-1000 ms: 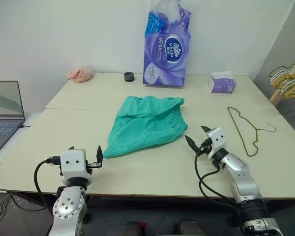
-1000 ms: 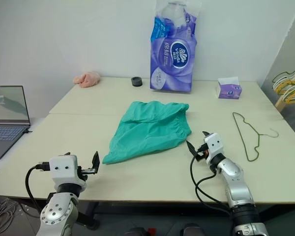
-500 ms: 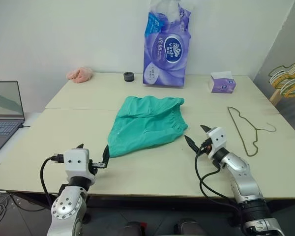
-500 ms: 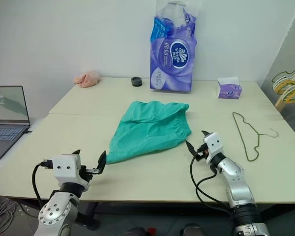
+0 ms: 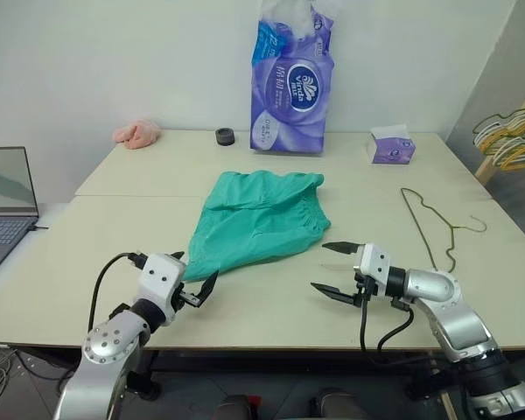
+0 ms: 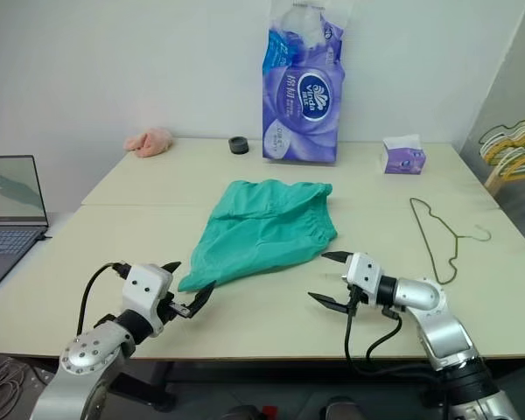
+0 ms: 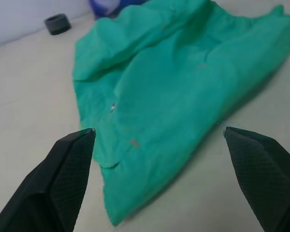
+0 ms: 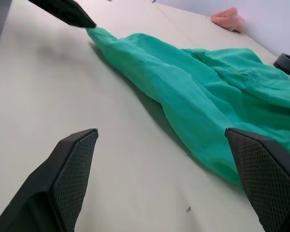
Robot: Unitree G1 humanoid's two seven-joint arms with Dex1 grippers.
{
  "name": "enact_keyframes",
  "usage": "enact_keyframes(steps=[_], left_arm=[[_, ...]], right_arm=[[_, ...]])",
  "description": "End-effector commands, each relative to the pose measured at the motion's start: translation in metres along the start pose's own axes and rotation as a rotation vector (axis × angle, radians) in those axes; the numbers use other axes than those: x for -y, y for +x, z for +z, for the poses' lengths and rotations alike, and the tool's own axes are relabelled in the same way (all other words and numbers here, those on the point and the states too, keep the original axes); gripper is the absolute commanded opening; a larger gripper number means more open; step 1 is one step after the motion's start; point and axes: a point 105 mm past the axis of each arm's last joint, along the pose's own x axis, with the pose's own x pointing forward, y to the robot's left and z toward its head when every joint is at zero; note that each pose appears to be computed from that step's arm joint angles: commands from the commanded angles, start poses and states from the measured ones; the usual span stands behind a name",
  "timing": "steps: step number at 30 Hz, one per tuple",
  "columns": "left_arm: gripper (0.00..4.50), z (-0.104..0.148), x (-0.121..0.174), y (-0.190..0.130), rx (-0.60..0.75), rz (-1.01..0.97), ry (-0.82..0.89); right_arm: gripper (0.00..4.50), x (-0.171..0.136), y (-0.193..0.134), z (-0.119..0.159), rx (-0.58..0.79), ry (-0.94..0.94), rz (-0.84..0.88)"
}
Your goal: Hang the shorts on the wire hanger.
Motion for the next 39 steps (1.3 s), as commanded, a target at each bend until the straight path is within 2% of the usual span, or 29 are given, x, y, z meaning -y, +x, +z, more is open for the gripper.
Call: enact_keyframes(steps=[1,6,14,20,25,35,39], left_arm=[[4.48,0.007,-0.007,0.009,-0.007,-0.025,0.097],[4.48,0.003,-0.013,0.023,-0.048,-0.052,0.141],[4.48,-0.016,-0.006,0.042,-0.136,-0.143,0.155],[4.48,-0.012,-0.015,0.051,-0.128,-0.113,0.201],[3.31,-0.008,-0.019,0.054,-0.11,-0.095,0.249],[0.09,-0.002,-0.021,0.053,-0.079,-0.093,0.283],[0.04,0.011,-0.023,0.051,-0.025,-0.084,0.287]], right_arm=[[4.5,-0.003,0.004,0.025,0.066,-0.039,0.059],[4.5,-0.013,0.008,0.037,0.082,-0.047,0.113],[4.5,-0.013,0.008,0.043,0.082,-0.062,0.116],[4.5,-0.012,0.008,0.043,0.079,-0.074,0.107],[4.5,-0.009,0.008,0.041,0.074,-0.078,0.09],[4.5,0.004,0.01,0.035,0.027,-0.17,0.087],[4.5,0.007,0.01,0.032,0.022,-0.189,0.09]])
